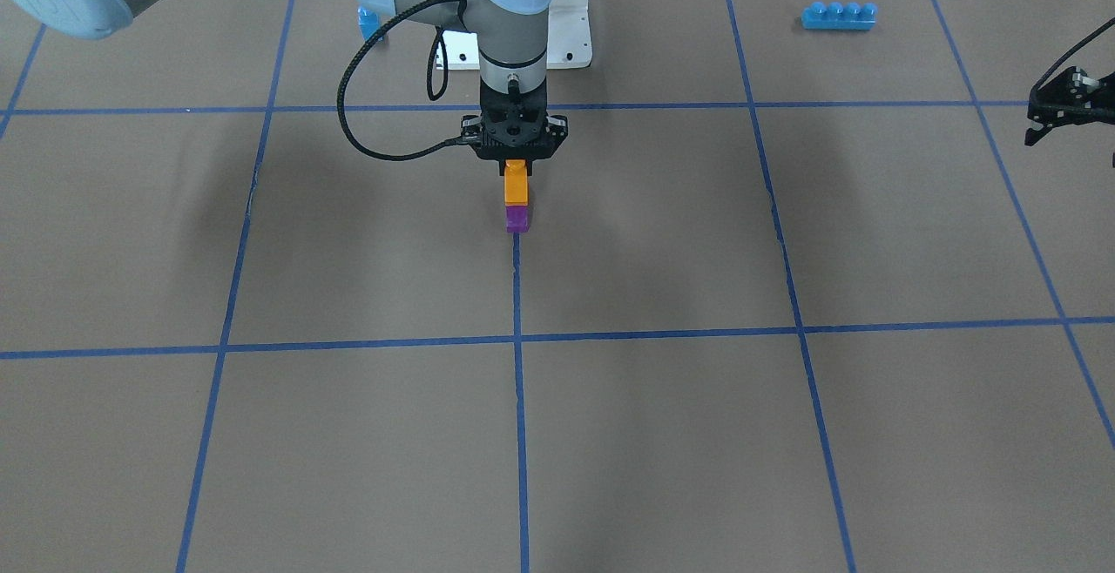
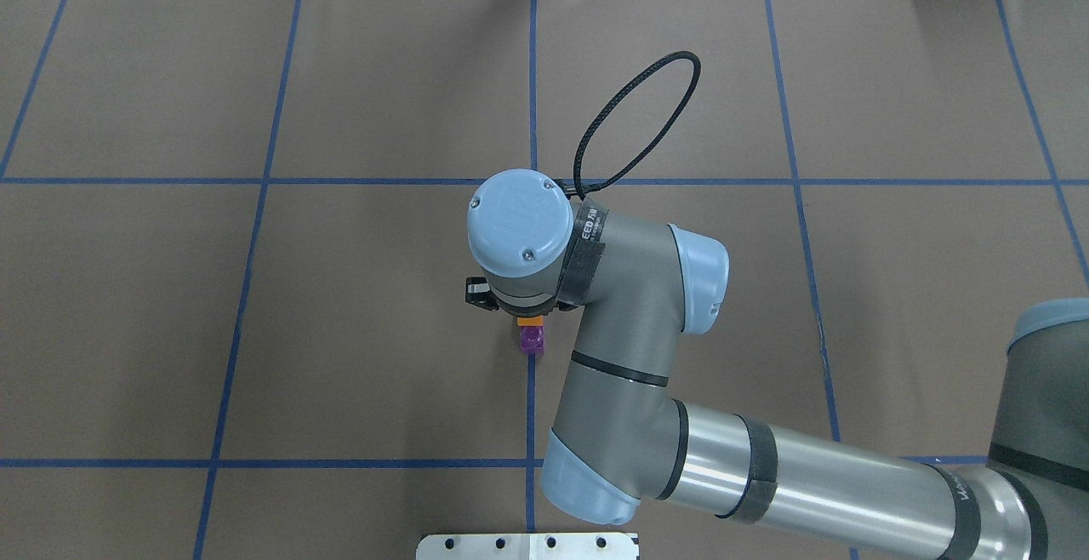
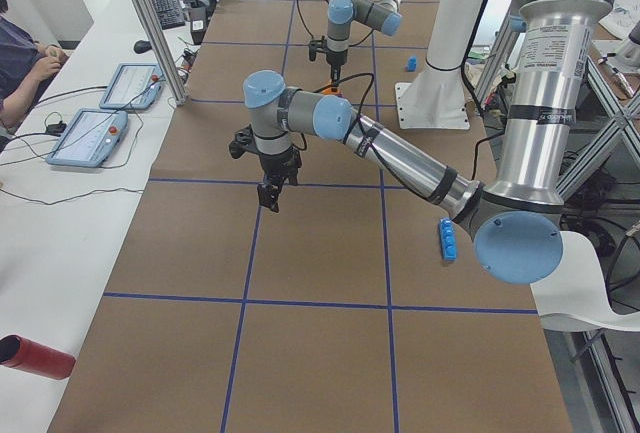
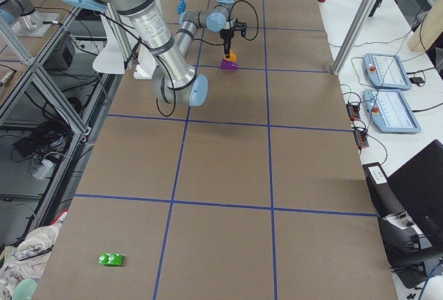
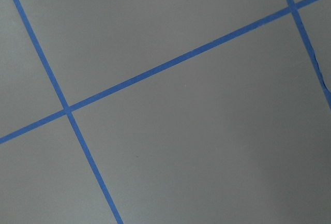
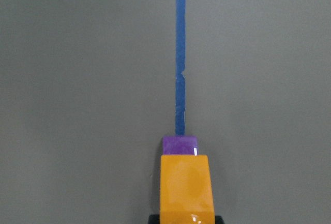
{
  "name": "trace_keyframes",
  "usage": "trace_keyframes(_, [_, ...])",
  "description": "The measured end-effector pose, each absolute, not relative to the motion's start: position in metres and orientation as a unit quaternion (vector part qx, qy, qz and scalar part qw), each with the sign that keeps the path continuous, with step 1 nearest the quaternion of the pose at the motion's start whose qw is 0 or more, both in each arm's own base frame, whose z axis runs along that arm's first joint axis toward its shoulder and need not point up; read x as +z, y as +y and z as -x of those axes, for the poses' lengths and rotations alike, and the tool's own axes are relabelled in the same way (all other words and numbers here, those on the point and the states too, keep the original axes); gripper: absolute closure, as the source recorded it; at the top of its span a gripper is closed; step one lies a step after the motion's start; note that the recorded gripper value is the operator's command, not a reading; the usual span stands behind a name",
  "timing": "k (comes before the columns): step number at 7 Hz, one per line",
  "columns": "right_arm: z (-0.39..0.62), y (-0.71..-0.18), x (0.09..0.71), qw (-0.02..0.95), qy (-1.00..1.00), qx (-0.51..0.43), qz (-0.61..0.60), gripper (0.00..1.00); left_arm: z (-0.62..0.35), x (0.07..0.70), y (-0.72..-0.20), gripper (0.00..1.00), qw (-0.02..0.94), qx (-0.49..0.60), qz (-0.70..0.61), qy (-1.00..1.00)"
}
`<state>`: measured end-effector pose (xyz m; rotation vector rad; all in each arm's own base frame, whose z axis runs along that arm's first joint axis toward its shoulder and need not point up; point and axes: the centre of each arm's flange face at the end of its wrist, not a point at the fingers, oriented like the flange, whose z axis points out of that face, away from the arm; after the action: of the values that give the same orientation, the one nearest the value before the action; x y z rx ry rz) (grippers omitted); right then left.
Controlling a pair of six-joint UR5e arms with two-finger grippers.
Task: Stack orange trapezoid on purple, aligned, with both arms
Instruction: 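Lower the orange block onto the purple block with the right gripper, then adjust the orange block's alignment on the purple block with the right gripper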
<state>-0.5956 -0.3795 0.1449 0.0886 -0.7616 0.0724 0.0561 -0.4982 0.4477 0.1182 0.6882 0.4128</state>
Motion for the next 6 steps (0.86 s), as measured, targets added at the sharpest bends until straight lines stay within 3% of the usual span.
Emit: trace_keyframes(6, [0.609,-0.338,0.144,0.918,-0.351,0.101,-0.153,1.00,-0.057,0.448,-0.499,0.00,0.919,0.201,-0.056,0.335])
